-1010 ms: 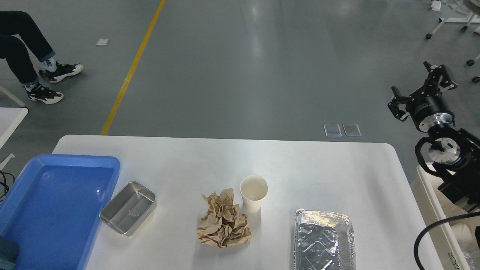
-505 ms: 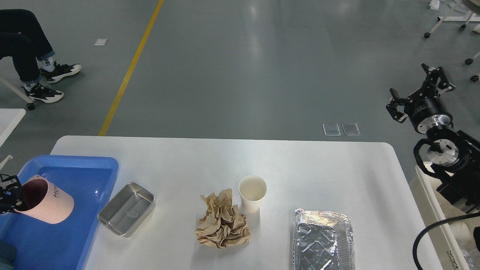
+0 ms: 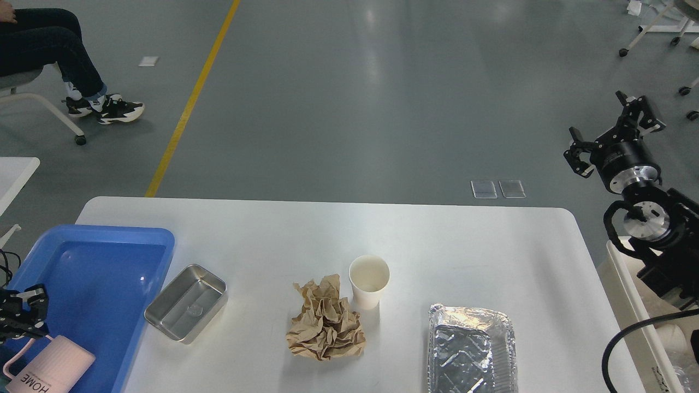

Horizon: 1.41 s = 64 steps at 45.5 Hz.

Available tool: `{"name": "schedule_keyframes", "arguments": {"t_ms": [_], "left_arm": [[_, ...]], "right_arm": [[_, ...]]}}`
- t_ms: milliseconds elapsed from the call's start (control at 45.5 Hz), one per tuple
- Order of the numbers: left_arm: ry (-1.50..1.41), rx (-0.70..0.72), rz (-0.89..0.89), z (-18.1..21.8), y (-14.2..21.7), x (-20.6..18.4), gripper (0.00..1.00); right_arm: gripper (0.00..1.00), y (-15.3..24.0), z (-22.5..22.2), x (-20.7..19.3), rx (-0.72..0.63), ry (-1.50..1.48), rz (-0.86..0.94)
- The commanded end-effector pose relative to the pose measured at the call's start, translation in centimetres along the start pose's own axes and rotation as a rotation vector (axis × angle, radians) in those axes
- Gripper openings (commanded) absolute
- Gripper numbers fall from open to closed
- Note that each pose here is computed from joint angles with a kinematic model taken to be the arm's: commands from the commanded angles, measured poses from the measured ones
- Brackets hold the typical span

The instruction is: Tidy desktop

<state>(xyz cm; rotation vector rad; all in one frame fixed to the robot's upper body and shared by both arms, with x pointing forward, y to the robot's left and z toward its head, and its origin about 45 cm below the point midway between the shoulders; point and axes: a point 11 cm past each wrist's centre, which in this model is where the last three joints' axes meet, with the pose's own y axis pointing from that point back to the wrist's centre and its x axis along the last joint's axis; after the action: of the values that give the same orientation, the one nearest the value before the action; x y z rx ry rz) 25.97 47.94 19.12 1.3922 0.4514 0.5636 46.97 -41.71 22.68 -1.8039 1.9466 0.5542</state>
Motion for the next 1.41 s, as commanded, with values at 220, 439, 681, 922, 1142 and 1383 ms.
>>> {"name": "schedule_keyframes", "arguments": {"t_ms": [220, 439, 681, 922, 1142, 1383], "left_arm": [[0.014, -0.026, 0.019, 0.5, 0.5, 0.7, 0.07], [0.036, -0.094, 0.033, 2.7, 0.6, 2.0, 0.36], [0.176, -0.258, -0.025, 3.9, 0.4, 3.0, 0.94], [0.257, -0.32, -0.054, 3.4, 0.3, 3.4, 0.96], [0.302, -0.505, -0.074, 6.2, 0.9, 3.7, 0.96], [0.402, -0.794, -0.142, 10.3, 0.6, 3.5, 0.97]], "right_arm": [[1.0, 0.0, 0.2, 0.0, -0.003, -0.002, 0.0], [1.0, 0.0, 0.3, -0.1, -0.004, -0.003, -0.001], [1.0, 0.0, 0.2, -0.1, -0.003, -0.002, -0.001], [1.0, -0.1, 0.3, -0.3, -0.004, -0.005, -0.006], [1.0, -0.2, 1.2, -0.9, -0.015, -0.016, -0.009], [1.0, -0.2, 1.2, -0.9, -0.016, -0.016, -0.009]]}}
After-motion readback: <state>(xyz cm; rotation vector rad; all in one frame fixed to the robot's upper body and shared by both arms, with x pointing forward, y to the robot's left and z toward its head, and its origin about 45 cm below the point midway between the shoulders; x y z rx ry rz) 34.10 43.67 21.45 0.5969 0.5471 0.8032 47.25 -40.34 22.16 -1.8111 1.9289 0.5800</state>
